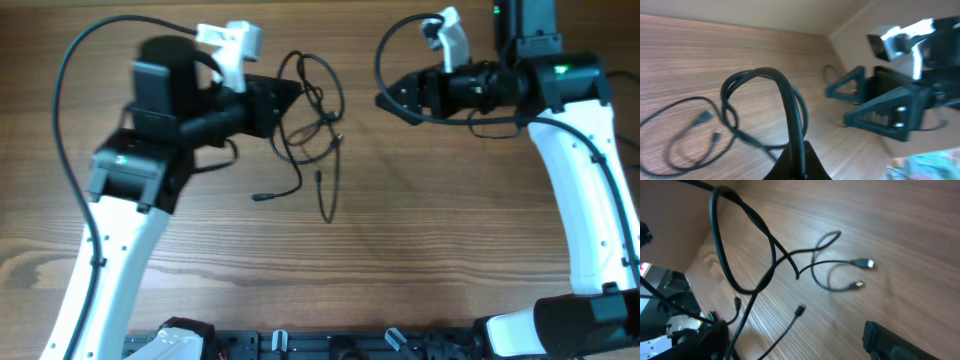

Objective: Untangle cables
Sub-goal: 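Lift the cables with the left gripper and grasp them with the right, then pull both grippers apart to stretch the cables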

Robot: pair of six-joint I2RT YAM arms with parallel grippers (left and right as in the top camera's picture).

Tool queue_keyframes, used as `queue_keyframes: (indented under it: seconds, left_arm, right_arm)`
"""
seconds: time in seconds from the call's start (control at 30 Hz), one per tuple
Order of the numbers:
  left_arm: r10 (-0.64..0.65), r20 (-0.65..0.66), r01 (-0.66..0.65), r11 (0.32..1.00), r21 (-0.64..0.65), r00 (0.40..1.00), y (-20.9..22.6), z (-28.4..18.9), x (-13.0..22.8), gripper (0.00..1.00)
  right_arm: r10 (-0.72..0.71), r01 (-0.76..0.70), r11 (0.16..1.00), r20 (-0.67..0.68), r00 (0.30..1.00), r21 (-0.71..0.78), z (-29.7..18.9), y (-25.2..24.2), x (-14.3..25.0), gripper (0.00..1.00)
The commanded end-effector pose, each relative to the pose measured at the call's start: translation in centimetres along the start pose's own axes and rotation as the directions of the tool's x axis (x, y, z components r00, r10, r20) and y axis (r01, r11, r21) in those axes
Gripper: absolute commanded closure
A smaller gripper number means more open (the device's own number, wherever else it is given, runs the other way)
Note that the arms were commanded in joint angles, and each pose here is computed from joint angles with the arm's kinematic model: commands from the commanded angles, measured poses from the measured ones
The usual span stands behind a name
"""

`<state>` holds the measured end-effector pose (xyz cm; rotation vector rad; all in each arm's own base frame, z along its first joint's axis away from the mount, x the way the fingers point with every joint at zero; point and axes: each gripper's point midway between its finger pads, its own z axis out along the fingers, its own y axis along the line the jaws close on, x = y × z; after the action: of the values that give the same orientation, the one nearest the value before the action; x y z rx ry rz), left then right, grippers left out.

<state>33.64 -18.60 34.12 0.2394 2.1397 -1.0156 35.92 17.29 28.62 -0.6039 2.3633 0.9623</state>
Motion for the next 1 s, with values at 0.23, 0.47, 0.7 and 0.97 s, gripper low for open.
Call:
queue_keyframes:
  seconds: [0.23,0.47,0.7,0.97]
  left_arm:
    - [-0.022,-0.058,0.038,0.956,0.290,0.998,-2.3,-3.1,-0.3,0.96]
    - [-0.023,-0.059,0.039,0.956,0.290,0.998,-2.3,-3.1,-0.2,0.96]
    - [-0.034,-0.056,0.048,0.965,0.257,0.998,-1.7,-3.0,-0.2,0.96]
    - [-0.184,0.044,0.188,0.918,-0.350,0.982,9.1,-3.5,0.7,0.96]
  right_arm:
    - [-0.106,0.115,0.983,0.068,0.992,-0.145,4.1,7.0,-2.6,0.14]
    - [-0.126,0.133,0.988,0.085,0.988,-0.074,5.8,7.2,-3.4,0.32]
    - [-0.086,0.088,0.994,0.048,0.995,-0.057,8.3,5.0,-3.2,0.82]
    - [0.018,-0.021,1.000,0.244,0.970,0.010,-0.5,4.3,-6.3,0.96]
